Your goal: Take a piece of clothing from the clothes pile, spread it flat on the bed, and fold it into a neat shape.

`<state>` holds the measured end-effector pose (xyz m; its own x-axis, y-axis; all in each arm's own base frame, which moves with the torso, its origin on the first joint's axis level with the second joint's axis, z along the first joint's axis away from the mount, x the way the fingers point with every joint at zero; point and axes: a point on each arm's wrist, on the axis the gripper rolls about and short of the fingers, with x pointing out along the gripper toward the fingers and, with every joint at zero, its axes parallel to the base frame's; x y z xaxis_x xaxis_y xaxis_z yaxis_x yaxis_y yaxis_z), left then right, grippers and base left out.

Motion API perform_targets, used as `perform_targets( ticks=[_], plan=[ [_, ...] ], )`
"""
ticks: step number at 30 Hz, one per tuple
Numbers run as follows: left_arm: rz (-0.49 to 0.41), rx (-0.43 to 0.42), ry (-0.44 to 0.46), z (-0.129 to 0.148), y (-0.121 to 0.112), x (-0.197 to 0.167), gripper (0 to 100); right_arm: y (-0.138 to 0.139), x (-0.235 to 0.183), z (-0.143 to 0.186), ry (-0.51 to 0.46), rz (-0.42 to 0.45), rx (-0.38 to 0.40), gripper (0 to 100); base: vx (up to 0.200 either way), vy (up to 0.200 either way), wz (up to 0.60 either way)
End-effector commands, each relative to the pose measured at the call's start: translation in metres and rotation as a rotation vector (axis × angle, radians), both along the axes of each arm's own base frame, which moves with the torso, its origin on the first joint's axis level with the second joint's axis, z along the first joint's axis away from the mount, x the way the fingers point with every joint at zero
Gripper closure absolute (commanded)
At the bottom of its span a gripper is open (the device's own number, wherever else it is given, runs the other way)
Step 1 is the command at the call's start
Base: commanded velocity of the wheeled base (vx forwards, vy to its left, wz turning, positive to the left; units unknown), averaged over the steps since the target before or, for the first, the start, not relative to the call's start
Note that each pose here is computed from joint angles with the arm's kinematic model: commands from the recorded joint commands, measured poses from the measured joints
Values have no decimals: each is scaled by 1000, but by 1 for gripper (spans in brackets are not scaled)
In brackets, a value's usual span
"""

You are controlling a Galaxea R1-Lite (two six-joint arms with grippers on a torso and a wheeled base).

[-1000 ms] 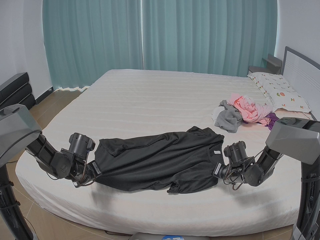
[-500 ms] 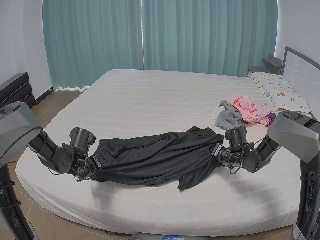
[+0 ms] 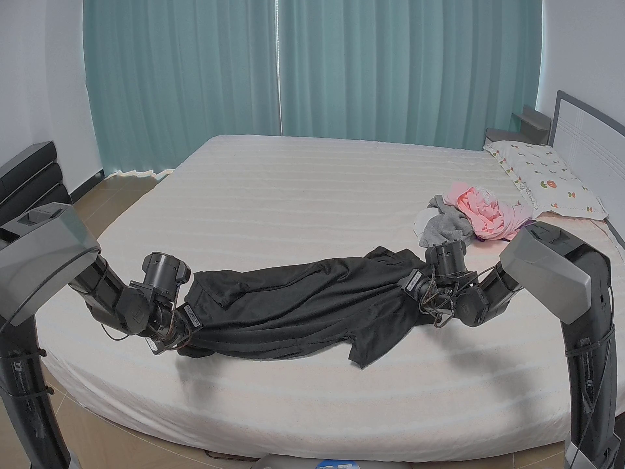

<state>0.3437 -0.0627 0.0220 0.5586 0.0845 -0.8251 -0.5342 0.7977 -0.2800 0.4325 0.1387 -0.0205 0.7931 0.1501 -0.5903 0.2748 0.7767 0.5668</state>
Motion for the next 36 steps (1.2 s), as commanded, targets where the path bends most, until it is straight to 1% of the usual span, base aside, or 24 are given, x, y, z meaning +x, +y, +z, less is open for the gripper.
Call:
perform_targets(
  ticks=[1, 6, 11, 16, 20, 28, 35, 36],
  plan=[
    [6, 5, 24, -9, 2, 2, 100, -2, -5, 5, 4, -8, 27, 0, 0, 0, 0],
    [5, 2, 19, -6, 2, 1, 100, -5, -28, 20, 36, 54, 43, 0, 0, 0, 0],
    [3, 4, 30, -6, 3, -4, 100, 2, -59, 5, 120, 139, 17, 0, 0, 0, 0],
    [4, 3, 33, -5, 3, -7, 100, 14, -75, -7, 168, 201, -10, 0, 0, 0, 0],
    [2, 4, 37, -6, 3, -8, 100, 30, -84, -11, 179, 246, -18, 0, 0, 0, 0],
    [2, 3, 36, -6, 3, -8, 100, 38, -74, -17, 175, 255, -17, 0, 0, 0, 0],
    [3, 5, 36, -5, 3, -8, 100, 40, -69, -19, 172, 255, -12, 0, 0, 0, 0],
    [2, 3, 36, -5, 3, -8, 100, 40, -69, -18, 172, 254, -13, 100, 0, 0, 0]
  ],
)
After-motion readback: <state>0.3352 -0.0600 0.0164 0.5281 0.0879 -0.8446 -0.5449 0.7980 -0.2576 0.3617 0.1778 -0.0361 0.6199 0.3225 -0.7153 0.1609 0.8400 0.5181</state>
